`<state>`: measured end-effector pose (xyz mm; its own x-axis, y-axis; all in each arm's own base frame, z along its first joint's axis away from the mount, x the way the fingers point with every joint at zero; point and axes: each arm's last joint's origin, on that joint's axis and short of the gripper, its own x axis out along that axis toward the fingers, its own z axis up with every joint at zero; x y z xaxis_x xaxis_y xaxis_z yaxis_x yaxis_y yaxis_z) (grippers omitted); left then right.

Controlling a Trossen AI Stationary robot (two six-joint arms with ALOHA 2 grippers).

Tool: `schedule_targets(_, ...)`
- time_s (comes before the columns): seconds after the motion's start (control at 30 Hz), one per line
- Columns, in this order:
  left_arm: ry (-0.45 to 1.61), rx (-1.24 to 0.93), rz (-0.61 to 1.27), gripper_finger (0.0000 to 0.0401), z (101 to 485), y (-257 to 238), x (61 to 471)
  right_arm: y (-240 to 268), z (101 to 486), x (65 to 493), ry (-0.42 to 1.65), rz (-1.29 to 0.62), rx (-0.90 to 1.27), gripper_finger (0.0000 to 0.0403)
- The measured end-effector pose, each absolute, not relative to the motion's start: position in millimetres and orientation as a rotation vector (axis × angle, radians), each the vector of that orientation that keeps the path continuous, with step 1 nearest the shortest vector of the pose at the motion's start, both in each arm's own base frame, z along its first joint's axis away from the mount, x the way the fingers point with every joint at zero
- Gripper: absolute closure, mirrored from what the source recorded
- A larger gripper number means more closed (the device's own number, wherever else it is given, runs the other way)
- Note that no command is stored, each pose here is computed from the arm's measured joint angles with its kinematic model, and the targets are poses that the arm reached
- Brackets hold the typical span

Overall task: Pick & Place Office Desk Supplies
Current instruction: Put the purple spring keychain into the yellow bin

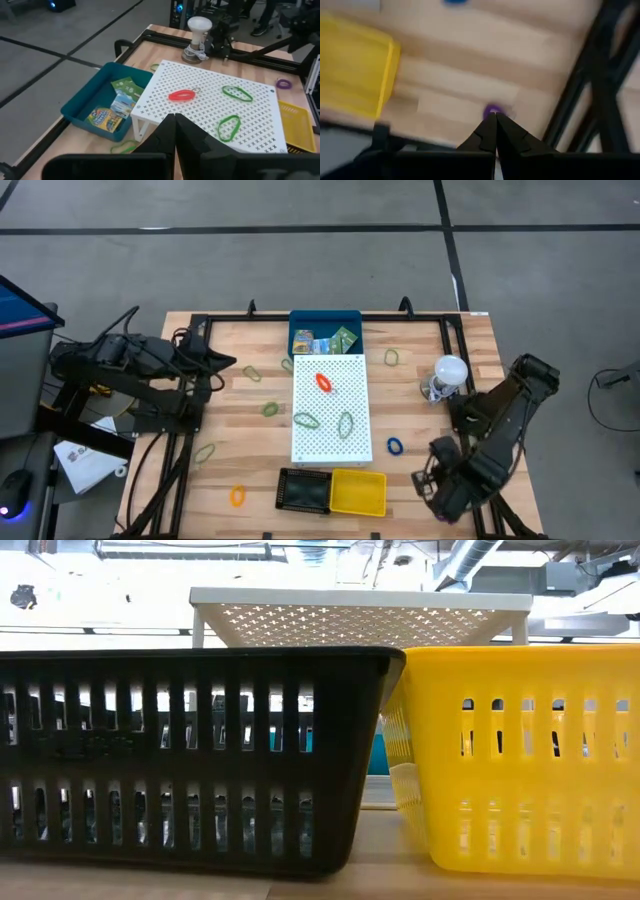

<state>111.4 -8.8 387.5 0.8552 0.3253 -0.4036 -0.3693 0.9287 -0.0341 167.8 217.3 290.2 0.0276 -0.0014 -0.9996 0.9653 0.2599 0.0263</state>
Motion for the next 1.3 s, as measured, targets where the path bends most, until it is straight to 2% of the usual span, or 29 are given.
schedule_targets(0.23, 0.406, -0.142, 0.374, 0.0401, 386.3, -10.9, 121.2, 243.9, 253.7, 159.3, 1.33, -0.792, 1.114, 0.0403)
schedule_targets(0.4, 0.392, -0.167, 0.378, 0.0401, 386.3, -13.5, 133.8, 252.4, 229.9, 149.9, 1.448, -0.731, 1.14, 0.0387)
schedule_targets(0.77, 0.402, -0.211, 0.392, 0.0401, 378.7, -21.1, 169.5, 241.8, 216.3, 140.6, 1.483, -0.823, 1.032, 0.0253)
schedule_targets(0.97, 0.411, -0.225, 0.372, 0.0401, 374.4, -22.5, 186.5, 238.8, 195.8, 139.8, 1.499, -0.758, 1.016, 0.0194)
schedule_targets(1.13, 0.404, -0.251, 0.361, 0.0401, 373.5, -17.9, 194.7, 232.6, 182.4, 135.0, 1.515, -0.737, 0.941, 0.0187)
schedule_targets(1.3, 0.37, -0.282, 0.354, 0.0401, 376.9, -11.3, 197.2, 225.5, 173.4, 134.6, 1.543, -0.707, 0.871, 0.0203)
